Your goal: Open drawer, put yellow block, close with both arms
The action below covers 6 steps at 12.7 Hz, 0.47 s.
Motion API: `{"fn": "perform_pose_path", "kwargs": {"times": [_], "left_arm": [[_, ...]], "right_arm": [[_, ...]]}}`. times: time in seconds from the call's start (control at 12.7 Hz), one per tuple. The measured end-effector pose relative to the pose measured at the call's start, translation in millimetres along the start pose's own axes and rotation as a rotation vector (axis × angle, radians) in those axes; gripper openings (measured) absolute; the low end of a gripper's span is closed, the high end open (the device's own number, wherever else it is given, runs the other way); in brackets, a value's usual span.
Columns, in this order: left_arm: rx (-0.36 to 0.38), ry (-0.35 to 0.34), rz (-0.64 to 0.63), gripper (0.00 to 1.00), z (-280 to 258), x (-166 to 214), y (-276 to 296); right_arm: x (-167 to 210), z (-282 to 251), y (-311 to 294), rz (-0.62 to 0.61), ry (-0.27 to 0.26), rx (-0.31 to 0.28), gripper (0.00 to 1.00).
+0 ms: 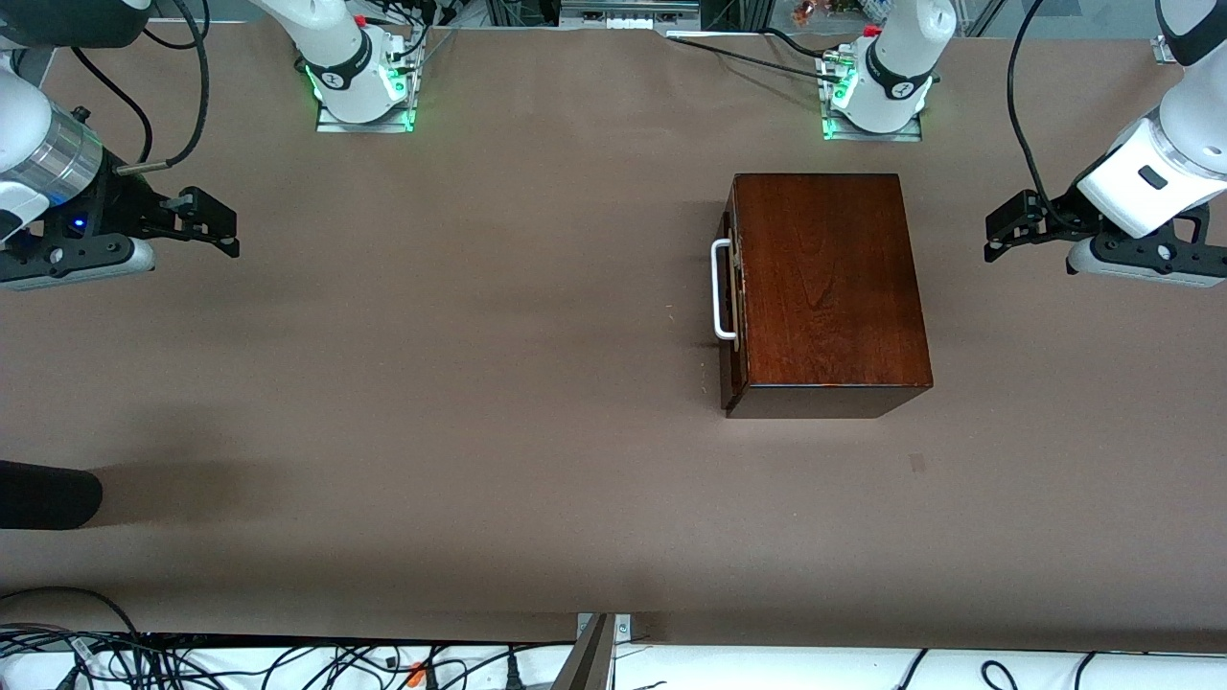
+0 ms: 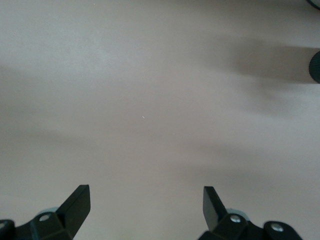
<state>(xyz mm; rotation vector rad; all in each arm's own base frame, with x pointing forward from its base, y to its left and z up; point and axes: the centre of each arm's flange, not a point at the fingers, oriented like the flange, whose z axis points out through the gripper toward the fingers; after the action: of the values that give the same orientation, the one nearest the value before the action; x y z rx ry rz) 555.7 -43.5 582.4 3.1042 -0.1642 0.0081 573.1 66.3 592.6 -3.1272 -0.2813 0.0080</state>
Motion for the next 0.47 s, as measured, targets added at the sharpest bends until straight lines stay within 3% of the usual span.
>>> {"fn": "perform_pose_path", "kwargs": {"times": [0.47], "left_arm": [[-0.001,-0.017,-0.013,1.00,1.0,-2.0,-1.9]], "right_arm": [[-0.1,0.0,0.7,0.002,0.000,0.000,1.00]]}}
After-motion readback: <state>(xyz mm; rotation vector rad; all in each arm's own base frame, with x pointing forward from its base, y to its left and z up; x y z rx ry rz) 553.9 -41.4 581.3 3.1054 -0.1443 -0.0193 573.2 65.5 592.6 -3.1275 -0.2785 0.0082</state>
